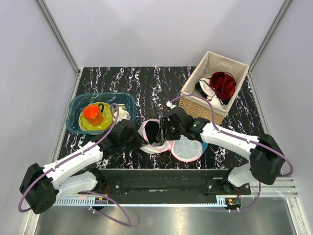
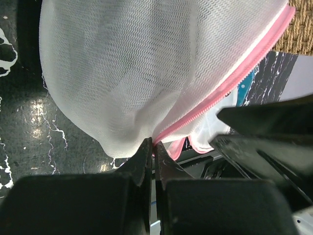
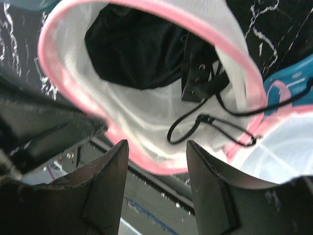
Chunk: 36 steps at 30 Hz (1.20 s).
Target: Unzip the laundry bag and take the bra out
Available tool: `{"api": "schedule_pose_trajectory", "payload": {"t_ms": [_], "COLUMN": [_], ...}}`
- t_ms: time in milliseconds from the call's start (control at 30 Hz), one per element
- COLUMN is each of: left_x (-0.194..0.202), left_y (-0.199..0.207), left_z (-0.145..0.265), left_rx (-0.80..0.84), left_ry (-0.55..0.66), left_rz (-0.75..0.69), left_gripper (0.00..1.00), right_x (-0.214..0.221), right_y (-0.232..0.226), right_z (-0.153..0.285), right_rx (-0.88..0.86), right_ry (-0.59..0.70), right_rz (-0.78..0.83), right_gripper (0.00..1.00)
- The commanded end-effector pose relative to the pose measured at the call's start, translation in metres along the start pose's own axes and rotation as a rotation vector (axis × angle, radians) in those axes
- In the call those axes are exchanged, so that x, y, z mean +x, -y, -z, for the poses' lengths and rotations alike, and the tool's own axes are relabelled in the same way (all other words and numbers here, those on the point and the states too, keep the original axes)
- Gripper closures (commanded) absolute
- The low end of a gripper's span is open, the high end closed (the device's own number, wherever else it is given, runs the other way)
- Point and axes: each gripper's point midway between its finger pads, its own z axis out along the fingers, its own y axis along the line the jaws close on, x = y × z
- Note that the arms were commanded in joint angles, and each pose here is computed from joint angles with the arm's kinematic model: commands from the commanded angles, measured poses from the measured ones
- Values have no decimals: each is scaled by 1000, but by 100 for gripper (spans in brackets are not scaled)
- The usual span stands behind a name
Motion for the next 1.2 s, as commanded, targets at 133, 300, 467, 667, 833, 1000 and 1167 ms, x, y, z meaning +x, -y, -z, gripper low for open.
{"api": "schedule_pose_trajectory", "payload": {"t_ms": [133,300,467,667,833,1000,1167], "left_x": [-14,-10,-14,-20,-21,-17,-18], "left_y": [19,15,18,15,5,3,2], "left_z": [12,10,17,20,14,6,5], "left_rx": [57,52,40,35,6,-3,-9], "left_ry": [52,33,45,79,76,57,57], "left_rz": [-21,-28,-53,-31,-21,-17,-25], "left_gripper": [100,100,100,100,100,100,100], "right_x": [-41,-48,-45,-77,-87,-111,-166], "right_y": [-2,14,23,-22,-83,-124,-136], "right_z": [-46,-79,-100,-13,75,161,249], "right_rx": [59,133,161,-1,-254,-394,-452], "right_ry": [129,153,121,283,339,466,691], "right_rz": [-4,8,58,71,115,156,177], "right_gripper": [37,22,88,100,100,100,100]}}
